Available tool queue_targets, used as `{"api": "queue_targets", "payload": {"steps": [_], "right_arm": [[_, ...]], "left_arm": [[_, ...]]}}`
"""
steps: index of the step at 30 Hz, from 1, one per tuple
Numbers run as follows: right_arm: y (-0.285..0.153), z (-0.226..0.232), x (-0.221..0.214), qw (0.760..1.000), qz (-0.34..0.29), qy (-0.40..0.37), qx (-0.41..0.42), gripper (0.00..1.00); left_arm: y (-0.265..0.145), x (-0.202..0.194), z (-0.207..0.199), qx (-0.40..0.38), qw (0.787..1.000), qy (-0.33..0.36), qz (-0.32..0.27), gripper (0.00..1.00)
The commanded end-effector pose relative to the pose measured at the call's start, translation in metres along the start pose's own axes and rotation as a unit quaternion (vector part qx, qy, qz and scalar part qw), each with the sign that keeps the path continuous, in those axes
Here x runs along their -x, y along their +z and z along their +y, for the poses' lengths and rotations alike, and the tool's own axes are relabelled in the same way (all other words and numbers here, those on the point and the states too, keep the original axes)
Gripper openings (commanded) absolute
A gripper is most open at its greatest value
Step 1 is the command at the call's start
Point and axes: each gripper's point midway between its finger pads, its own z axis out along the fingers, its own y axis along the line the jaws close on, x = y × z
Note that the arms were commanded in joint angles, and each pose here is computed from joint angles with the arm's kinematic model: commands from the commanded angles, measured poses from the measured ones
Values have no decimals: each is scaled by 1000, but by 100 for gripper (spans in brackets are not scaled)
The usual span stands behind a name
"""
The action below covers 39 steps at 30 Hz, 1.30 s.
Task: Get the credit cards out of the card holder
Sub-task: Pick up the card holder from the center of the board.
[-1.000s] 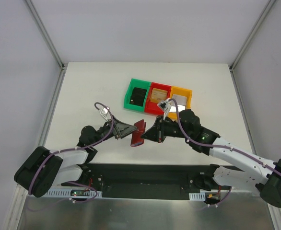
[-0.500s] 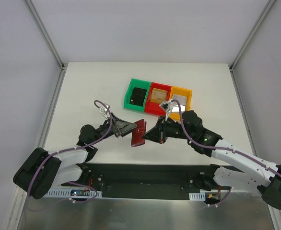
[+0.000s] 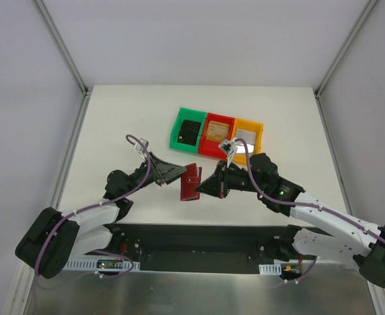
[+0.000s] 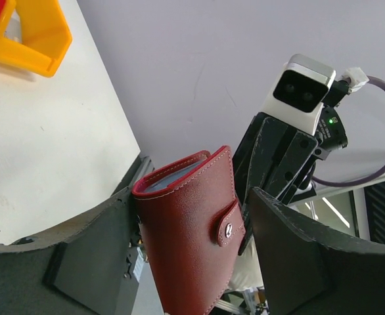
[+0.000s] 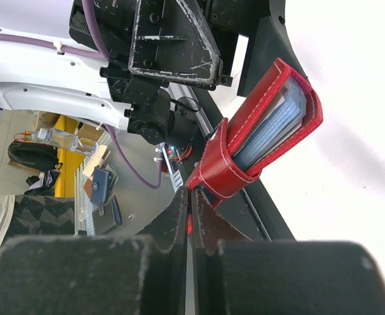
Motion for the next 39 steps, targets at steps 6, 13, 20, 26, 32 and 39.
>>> {"api": "queue_targets", "payload": {"steps": [6, 13, 20, 26, 32, 39], "right_arm": [[-3, 16, 18, 999, -33, -17, 25, 0], [-5, 17, 19, 999, -37, -16, 26, 0], [-4, 10, 19, 999, -37, -8, 5, 7], [-14, -1, 27, 997, -32, -45, -58, 52], [-30, -13, 32, 986, -13, -100, -131, 59], [-41, -29, 41, 971, -20, -127, -201, 61]], "left_arm": [[-10, 0, -99, -188, 975, 121, 1, 57], [-13, -2, -98, -188, 975, 122, 2, 45], [-14, -4, -92, -173, 977, 124, 3, 31], [-10, -5, -77, -115, 983, 143, 15, 22], [-11, 4, -39, 15, 984, 177, 6, 10], [-11, 7, -21, 57, 985, 161, 5, 0]]}}
